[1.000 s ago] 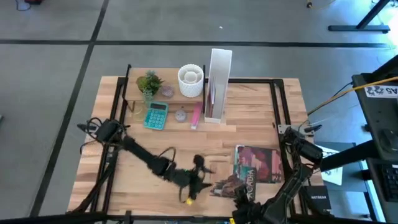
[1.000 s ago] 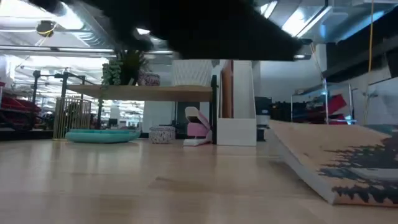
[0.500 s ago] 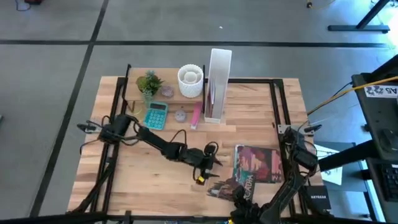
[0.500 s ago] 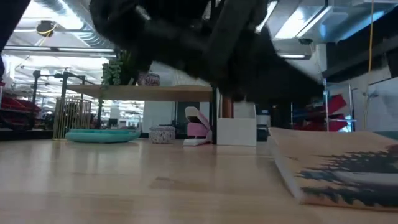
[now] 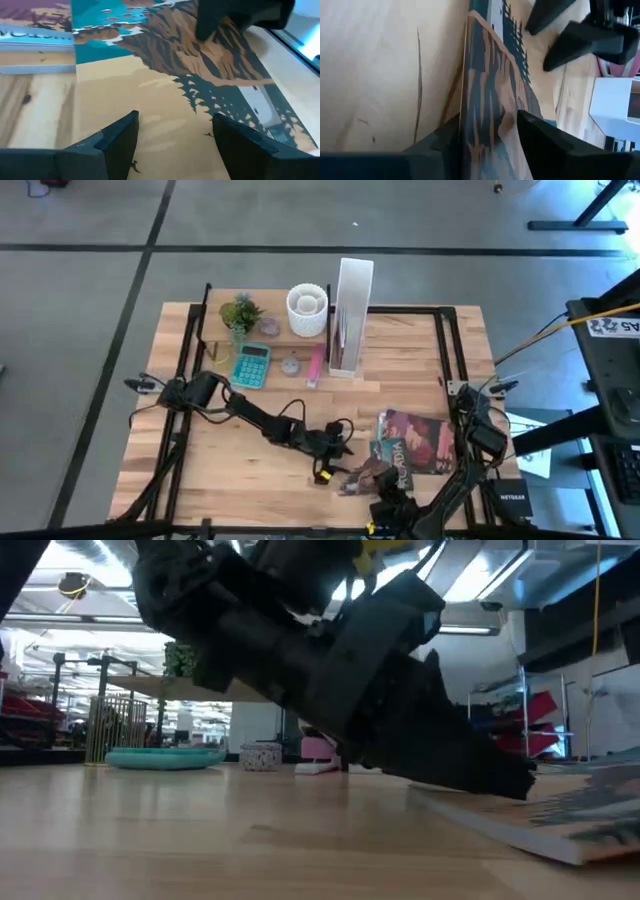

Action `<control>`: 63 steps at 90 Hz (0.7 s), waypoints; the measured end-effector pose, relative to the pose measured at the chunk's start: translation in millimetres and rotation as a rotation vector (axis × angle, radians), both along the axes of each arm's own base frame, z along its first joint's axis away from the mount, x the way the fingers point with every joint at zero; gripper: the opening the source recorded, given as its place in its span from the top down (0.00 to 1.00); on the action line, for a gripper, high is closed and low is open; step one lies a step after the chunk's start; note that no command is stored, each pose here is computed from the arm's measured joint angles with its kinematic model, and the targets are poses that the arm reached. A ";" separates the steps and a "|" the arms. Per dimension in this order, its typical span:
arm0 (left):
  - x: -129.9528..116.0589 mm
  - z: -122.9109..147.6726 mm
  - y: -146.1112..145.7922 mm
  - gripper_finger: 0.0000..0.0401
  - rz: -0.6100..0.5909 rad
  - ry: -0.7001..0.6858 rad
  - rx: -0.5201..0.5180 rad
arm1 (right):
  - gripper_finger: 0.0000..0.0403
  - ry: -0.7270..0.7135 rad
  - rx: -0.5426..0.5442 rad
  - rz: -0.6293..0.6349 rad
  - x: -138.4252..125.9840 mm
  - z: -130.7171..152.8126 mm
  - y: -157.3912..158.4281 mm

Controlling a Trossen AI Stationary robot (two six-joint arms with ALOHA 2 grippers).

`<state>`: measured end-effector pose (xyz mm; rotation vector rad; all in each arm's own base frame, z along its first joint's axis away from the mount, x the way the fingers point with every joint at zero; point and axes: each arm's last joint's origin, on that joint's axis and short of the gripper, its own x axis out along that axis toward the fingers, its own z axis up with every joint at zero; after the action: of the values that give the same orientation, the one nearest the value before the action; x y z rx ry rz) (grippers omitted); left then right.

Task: Stock shelves
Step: Put the brown book in the book organizer

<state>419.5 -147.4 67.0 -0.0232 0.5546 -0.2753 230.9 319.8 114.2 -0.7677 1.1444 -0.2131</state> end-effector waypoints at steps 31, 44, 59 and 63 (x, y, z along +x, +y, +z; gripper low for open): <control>-24.7 39.8 -34.2 0.41 0.140 -0.067 0.350 | 0.96 -0.120 0.231 -0.246 5.3 0.4 4.9; -53.6 105.1 -60.5 0.41 0.249 -0.192 0.568 | 0.99 -0.221 0.302 -0.389 6.8 3.2 3.1; -104.6 160.8 -95.2 0.41 0.379 -0.300 0.697 | 0.99 -0.642 0.311 -0.410 13.9 27.5 -4.3; -117.8 171.7 -103.7 0.41 0.408 -0.330 0.697 | 0.99 -0.777 0.296 -0.396 17.4 39.6 -10.4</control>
<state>301.7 -251.1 238.7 0.5695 0.2829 0.3178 248.3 309.5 153.8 -0.1436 0.5479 -0.6006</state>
